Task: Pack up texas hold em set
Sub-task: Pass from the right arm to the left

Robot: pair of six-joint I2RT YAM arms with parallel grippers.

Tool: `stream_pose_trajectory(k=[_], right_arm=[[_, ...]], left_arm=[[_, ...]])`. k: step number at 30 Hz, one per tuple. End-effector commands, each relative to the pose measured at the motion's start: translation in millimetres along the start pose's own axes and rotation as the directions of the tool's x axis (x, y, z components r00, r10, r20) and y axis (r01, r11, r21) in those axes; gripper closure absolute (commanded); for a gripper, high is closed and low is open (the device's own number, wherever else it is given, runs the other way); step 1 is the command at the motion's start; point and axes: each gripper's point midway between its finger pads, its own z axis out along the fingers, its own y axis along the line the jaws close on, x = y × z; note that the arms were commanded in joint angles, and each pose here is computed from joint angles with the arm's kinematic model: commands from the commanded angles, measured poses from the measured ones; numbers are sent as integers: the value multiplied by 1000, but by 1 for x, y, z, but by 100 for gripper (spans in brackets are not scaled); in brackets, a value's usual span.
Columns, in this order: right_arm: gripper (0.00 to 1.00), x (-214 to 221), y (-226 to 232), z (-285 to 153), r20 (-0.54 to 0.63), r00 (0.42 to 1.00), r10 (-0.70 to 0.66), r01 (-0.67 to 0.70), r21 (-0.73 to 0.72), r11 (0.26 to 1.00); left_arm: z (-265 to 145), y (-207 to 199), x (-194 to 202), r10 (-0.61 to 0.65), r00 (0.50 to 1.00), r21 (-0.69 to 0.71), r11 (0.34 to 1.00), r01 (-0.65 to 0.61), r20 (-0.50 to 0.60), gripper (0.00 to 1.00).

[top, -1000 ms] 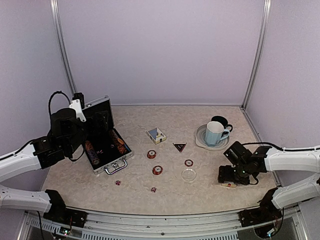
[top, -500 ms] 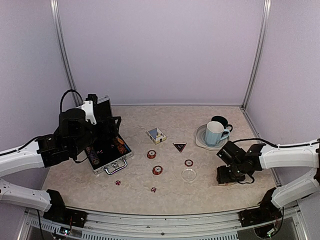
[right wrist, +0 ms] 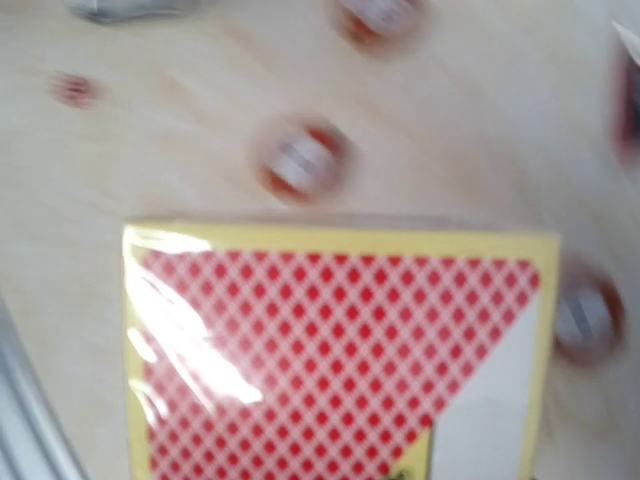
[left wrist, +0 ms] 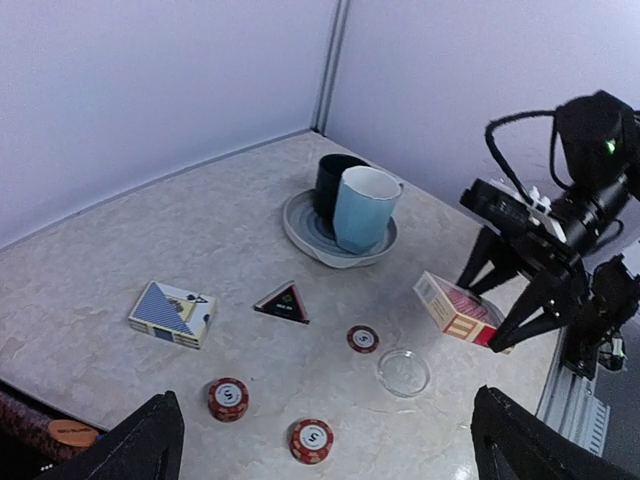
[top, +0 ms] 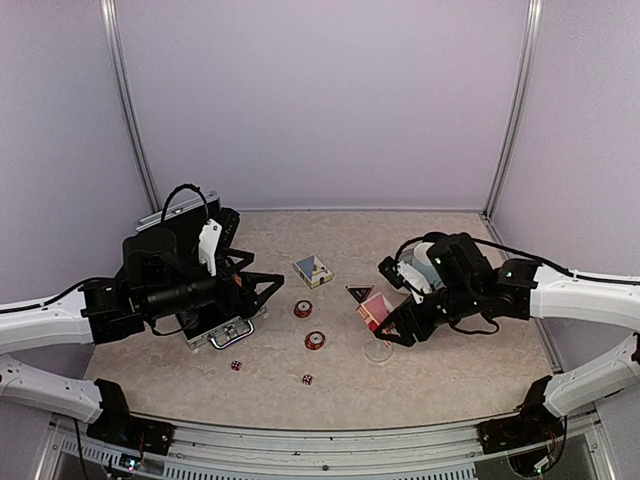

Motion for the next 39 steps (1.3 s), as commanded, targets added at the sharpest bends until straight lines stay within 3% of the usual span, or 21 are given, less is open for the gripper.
stream_pose_trajectory(k=[1, 4, 11, 15, 28, 39], right_arm=[[56, -54, 50, -8, 153, 955, -254, 280, -180, 943], [56, -67, 67, -3, 182, 919, -349, 386, -234, 892], [56, -73, 95, 4, 160, 863, -479, 503, -352, 789], [55, -72, 105, 7, 149, 839, -523, 536, -390, 749], [57, -70, 143, -2, 200, 781, -591, 594, -532, 604], [56, -63, 152, 1, 191, 767, -612, 601, -550, 580]], left_arm=[[-2, -36, -8, 45, 998, 198, 979, -51, 37, 1], [2, -44, -7, 35, 999, 238, 971, -38, 17, 1], [-5, -75, 17, 162, 987, 396, 907, -140, -22, 1], [-7, -86, 29, 208, 977, 455, 874, -168, -38, 1], [-15, -96, 36, 305, 951, 522, 803, -289, 56, 1], [-8, -106, 36, 274, 960, 572, 781, -252, 48, 1]])
